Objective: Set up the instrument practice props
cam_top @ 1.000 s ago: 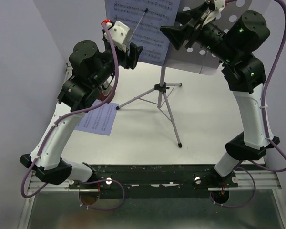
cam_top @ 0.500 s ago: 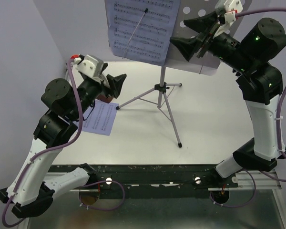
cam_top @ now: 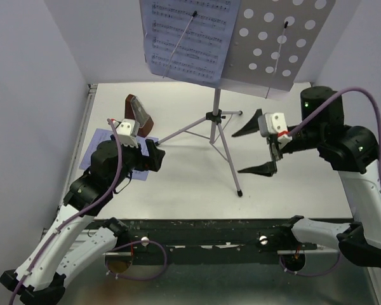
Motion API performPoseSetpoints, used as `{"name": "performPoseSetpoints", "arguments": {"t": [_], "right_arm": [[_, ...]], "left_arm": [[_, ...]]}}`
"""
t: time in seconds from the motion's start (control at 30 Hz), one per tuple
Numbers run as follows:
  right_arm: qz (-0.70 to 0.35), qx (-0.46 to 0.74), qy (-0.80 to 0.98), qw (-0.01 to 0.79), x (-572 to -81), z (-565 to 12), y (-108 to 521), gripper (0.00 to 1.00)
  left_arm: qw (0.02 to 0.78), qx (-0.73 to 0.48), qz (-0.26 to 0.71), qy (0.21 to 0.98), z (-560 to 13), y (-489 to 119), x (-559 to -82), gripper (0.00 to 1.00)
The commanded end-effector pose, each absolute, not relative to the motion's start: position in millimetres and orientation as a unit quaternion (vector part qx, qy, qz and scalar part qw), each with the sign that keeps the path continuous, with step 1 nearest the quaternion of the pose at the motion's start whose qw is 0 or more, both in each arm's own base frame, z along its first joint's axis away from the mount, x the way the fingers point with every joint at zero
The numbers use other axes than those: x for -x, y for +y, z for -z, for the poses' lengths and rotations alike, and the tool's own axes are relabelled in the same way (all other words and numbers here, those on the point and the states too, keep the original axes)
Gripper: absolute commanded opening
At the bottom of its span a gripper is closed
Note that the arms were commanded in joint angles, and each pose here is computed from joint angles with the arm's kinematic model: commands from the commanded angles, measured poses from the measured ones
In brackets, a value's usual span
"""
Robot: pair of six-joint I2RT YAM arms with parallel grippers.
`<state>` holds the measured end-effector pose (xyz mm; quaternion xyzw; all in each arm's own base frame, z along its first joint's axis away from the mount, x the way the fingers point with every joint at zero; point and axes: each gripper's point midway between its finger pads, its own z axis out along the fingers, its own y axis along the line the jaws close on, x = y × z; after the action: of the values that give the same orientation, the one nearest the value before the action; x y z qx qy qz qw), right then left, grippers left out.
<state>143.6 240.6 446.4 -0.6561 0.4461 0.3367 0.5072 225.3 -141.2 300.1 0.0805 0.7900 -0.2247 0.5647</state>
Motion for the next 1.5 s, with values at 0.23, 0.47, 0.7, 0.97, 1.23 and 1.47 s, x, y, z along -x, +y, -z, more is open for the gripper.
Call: {"name": "performPoseSetpoints", "arguments": {"t": [0.23,0.47,0.7,0.97,1.23,1.47], "right_arm": [[-0.416,0.641,0.534,0.363,-109.9,-245.1,227.8,1.00],[-0.447,0.610,0.549,0.355,-107.0,-207.4,224.2,1.00],[-0.442,0.607,0.550,0.365,-109.8,-197.0,219.2,1.00],[-0.449,0.610,0.544,0.361,-105.3,-197.2,218.7,1.00],[-0.452,0.611,0.543,0.356,-103.7,-195.9,218.9,0.99],[-0.455,0.611,0.542,0.354,-102.8,-195.0,218.6,1.00]], "left_arm": [[0.380,0.123,0.176,0.900,-160.3,-100.0,-225.1,0.99],[0.345,0.338,0.238,0.842,-101.3,-90.8,-222.7,0.99],[0.362,0.452,0.243,0.778,-74.4,-54.6,-240.7,0.99],[0.365,0.504,0.222,0.751,-54.3,-26.7,-253.9,0.95],[0.375,0.523,0.239,0.727,-33.9,-17.2,-259.5,0.86],[0.361,0.534,0.234,0.728,-18.2,-11.0,-261.2,0.81]]}}
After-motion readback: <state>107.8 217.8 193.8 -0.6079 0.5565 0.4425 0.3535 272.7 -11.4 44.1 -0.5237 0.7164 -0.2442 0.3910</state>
